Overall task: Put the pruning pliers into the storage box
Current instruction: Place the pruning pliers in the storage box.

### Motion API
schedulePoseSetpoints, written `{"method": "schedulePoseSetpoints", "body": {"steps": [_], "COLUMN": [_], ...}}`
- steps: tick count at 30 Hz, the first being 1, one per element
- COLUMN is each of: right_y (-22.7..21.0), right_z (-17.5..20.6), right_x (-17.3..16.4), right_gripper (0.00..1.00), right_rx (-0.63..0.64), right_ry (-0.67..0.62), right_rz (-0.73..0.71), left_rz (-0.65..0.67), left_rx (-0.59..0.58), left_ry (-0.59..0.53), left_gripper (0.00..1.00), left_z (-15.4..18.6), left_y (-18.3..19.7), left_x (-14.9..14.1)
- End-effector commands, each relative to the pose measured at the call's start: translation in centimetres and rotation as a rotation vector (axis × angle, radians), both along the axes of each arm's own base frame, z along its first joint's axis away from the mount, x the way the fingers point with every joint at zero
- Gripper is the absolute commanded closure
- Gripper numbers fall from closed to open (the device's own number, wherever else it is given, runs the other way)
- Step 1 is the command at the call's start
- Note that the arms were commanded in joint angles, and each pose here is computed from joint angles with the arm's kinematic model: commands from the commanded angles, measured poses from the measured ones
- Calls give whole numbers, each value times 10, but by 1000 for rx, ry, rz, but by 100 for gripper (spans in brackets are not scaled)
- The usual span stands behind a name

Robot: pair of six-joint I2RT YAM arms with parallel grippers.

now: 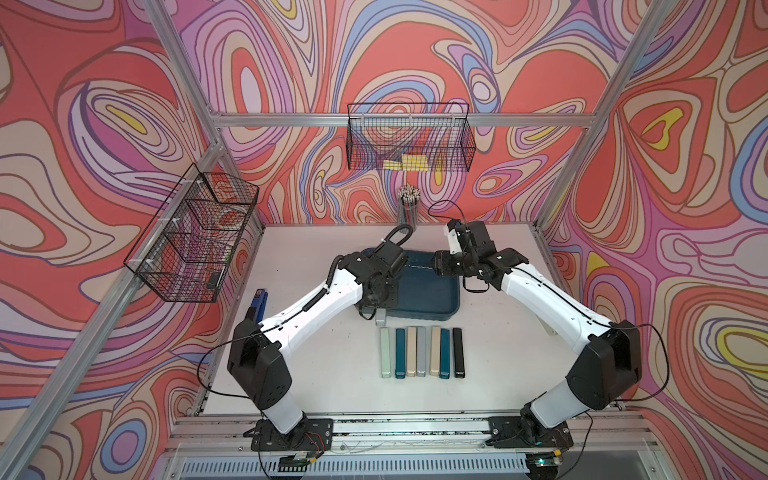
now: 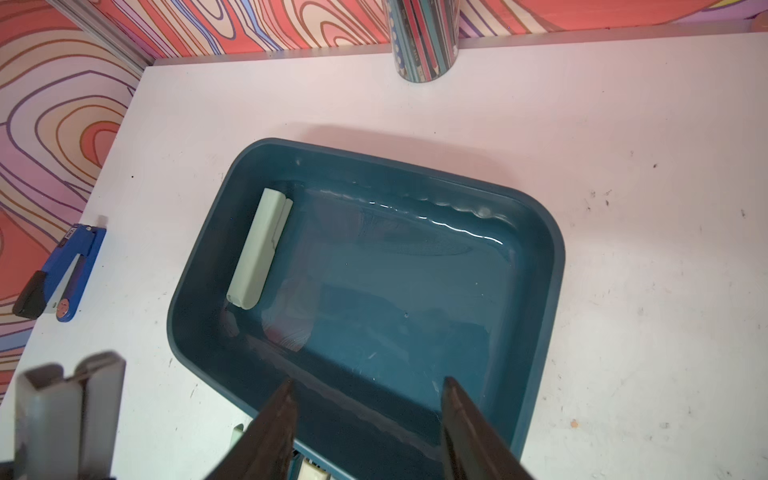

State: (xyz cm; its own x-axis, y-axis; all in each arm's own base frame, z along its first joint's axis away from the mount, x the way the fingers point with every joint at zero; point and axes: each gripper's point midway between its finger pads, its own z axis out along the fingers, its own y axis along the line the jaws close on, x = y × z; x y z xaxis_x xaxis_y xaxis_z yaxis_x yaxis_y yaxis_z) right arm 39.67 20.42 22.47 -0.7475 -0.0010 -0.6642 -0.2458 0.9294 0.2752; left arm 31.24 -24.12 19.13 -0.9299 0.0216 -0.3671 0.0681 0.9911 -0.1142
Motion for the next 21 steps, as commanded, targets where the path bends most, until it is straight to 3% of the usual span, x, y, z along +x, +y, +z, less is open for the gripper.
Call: {"method": "schedulePoseSetpoints", "body": {"steps": [1, 6, 13, 21], "right_y": [-3, -10, -20, -20], "right_z": [4, 6, 19, 10], "right_x": [-16, -28, -42, -41], "right_gripper": [44, 44, 44, 44], "right_rx": [35, 35, 30, 25], "right_ry": [20, 25, 6, 26], "right_rz": [-6, -14, -25, -34], "left_rz": [-57, -76, -34, -30], "left_rx": [126, 110, 90, 93], "left_ry": [28, 19, 50, 79], "left_gripper": [91, 92, 92, 91], "left_z": [-9, -18, -54, -90], "left_y": [2, -16, -13, -11], "left_x": [18, 58, 102, 124]}}
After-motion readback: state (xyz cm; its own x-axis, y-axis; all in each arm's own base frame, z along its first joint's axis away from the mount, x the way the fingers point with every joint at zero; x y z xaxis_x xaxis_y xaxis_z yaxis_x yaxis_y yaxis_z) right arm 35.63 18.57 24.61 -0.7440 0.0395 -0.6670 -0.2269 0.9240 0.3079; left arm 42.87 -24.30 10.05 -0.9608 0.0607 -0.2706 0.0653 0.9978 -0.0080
